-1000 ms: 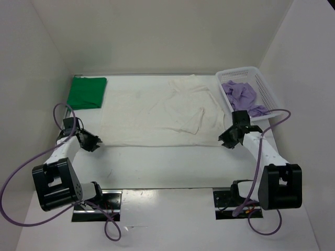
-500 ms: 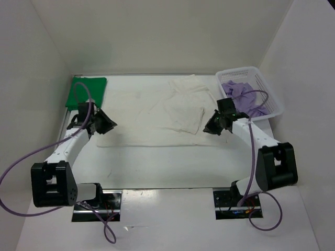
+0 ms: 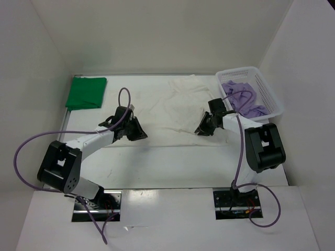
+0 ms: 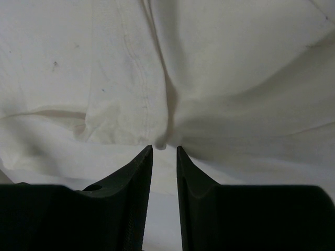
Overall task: Fold and stack the t-shirts
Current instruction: Fold the flattened tshirt in 1/3 of the way
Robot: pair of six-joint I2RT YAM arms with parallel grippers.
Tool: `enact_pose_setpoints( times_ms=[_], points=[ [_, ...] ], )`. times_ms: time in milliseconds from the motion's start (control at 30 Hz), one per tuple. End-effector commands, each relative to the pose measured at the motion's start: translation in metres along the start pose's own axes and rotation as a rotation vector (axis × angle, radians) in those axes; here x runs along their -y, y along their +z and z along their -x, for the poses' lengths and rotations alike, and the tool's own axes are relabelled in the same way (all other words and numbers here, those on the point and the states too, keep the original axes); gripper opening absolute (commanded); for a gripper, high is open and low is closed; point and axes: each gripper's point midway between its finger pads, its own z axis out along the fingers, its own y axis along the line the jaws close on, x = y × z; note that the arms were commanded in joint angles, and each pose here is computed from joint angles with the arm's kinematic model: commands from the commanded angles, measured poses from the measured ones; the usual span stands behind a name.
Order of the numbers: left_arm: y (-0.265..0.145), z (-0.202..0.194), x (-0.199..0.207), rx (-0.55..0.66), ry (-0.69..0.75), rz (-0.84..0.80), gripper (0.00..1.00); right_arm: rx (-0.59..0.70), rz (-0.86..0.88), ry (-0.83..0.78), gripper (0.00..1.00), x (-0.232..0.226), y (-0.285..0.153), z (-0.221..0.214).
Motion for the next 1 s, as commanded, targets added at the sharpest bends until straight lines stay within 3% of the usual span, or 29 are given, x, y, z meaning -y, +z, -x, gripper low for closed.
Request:
enact_pose_setpoints(
  times_ms=[0, 167, 233, 733, 900, 967],
  points=[
    [0.007, 0.003, 0.009, 0.015, -0.005, -0.024, 0.2, 0.043, 0.08, -0.045, 0.3, -0.025, 0.001, 0.016],
    [0.01, 0.0, 0.011, 0.009, -0.009, -0.028, 0.2, 0.021, 0.084, -0.043, 0.3, -0.024, 0.007, 0.013],
    [0.011, -0.001, 0.006, 0.009, -0.011, -0.015, 0.2, 0.027, 0.091, -0.045, 0.25, -0.027, 0.006, 0.016],
    [0.014, -0.006, -0.001, 0.012, -0.022, -0.004, 0.2, -0.014, 0.082, -0.046, 0.28, -0.038, 0.017, 0.02],
    [0.014, -0.006, -0.001, 0.012, -0.022, -0.004, 0.2, -0.013, 0.082, -0.055, 0.06, -0.044, 0.017, 0.026],
    [0.014, -0.006, -0.001, 0.012, -0.022, -0.004, 0.2, 0.0, 0.102, -0.069, 0.03, -0.057, 0.013, 0.031]
  ],
)
